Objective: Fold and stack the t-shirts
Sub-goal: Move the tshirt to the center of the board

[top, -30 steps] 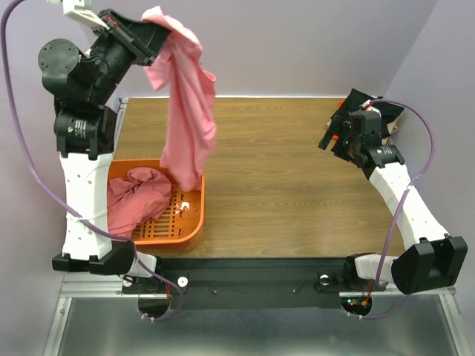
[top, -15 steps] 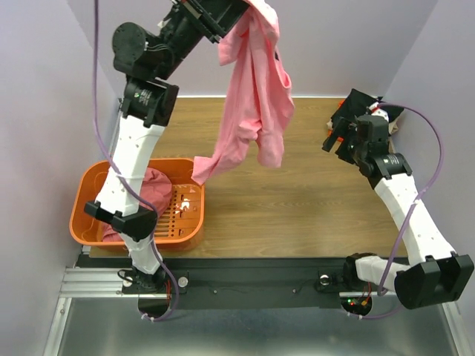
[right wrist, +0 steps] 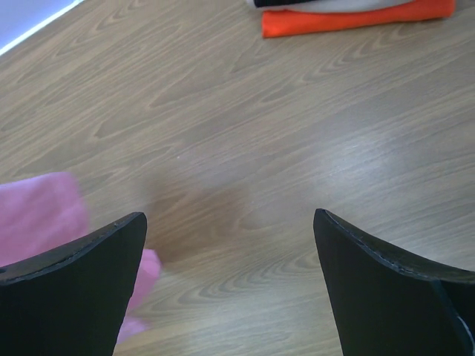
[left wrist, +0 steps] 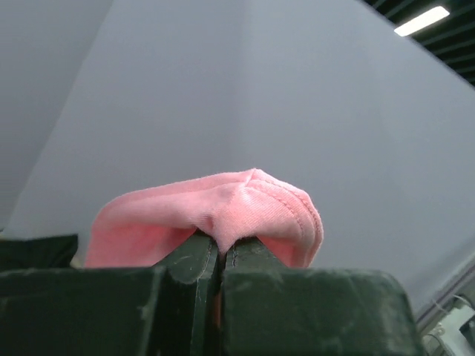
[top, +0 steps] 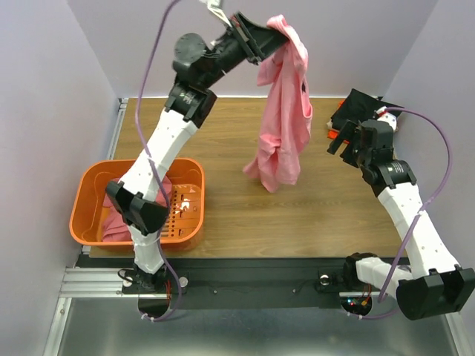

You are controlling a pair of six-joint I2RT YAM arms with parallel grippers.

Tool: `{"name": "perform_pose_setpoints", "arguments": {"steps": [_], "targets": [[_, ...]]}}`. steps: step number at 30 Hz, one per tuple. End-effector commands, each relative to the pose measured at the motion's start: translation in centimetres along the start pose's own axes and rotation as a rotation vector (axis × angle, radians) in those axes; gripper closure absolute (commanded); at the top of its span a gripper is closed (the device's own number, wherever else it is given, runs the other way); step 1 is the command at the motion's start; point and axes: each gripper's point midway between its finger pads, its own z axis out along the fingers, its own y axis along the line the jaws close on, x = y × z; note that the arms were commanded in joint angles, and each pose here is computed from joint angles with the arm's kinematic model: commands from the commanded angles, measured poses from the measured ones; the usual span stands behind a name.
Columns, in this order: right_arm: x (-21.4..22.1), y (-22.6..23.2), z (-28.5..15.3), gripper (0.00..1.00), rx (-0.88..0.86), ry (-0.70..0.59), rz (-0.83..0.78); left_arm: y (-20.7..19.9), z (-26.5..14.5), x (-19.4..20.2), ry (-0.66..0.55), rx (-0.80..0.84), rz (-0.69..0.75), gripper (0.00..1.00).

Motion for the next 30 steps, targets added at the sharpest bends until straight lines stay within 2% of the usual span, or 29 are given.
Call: {"name": "perform_pose_setpoints", "arguments": {"steps": [1, 2, 3, 4, 5, 6, 7, 9, 11, 15, 16, 24, 30], "targets": [[-2.6, -0.8, -1.2, 0.0, 0.032, -0.115, 0.034, 10.3, -0.8, 5.9, 0.126, -0.244, -0.022, 1.0], [-2.7, -0.9, -1.4, 0.0, 0.037, -0.119, 0.033, 15.2, -1.8, 8.0, 0.153, -0.387, -0.004, 0.94], [-2.8, -1.0, -1.8, 0.0, 0.036, -0.13, 0.035, 18.1, -3.0, 9.7, 0.187, -0.485, -0.014, 0.71], [-2.8, -1.2, -1.9, 0.0, 0.041, -0.132, 0.022, 22.9, -5.8, 13.5, 0.282, -0.66, -0.066, 0.51], [-2.7, -1.3, -1.9, 0.0, 0.042, -0.131, 0.013, 26.0, -7.7, 14.5, 0.289, -0.791, -0.048, 0.33], [-2.5, -1.4, -1.9, 0.0, 0.044, -0.125, 0.004, 27.9, -9.2, 15.9, 0.327, -0.867, -0.05, 0.07], [-2.1, -1.4, -1.9, 0.0, 0.034, -0.114, -0.015, 29.5, -11.1, 17.7, 0.388, -0.944, -0.056, 0.01], [-1.1, -1.4, -1.5, 0.0, 0.027, -0.076, -0.032, 32.4, -14.0, 20.4, 0.464, -1.056, -0.049, 0.01], [0.5, -1.5, -1.0, 0.0, 0.018, -0.025, -0.035, 32.7, -15.1, 21.7, 0.498, -1.092, -0.02, 0.02], [3.7, -1.4, 0.3, 0.01, 0.006, 0.087, -0.019, 30.8, -16.2, 23.6, 0.573, -1.088, 0.082, 0.01], [5.6, -1.6, 1.1, 0.02, 0.009, 0.148, -0.013, 30.4, -17.2, 24.4, 0.614, -1.087, 0.104, 0.01], [14.2, -2.5, 3.1, 0.11, 0.019, 0.432, 0.034, 26.1, -22.6, 31.5, 0.83, -1.072, 0.105, 0.01], [18.7, -3.4, 2.4, 0.16, -0.01, 0.577, 0.0, 25.0, -24.6, 33.7, 0.897, -1.097, 0.101, 0.02]]}}
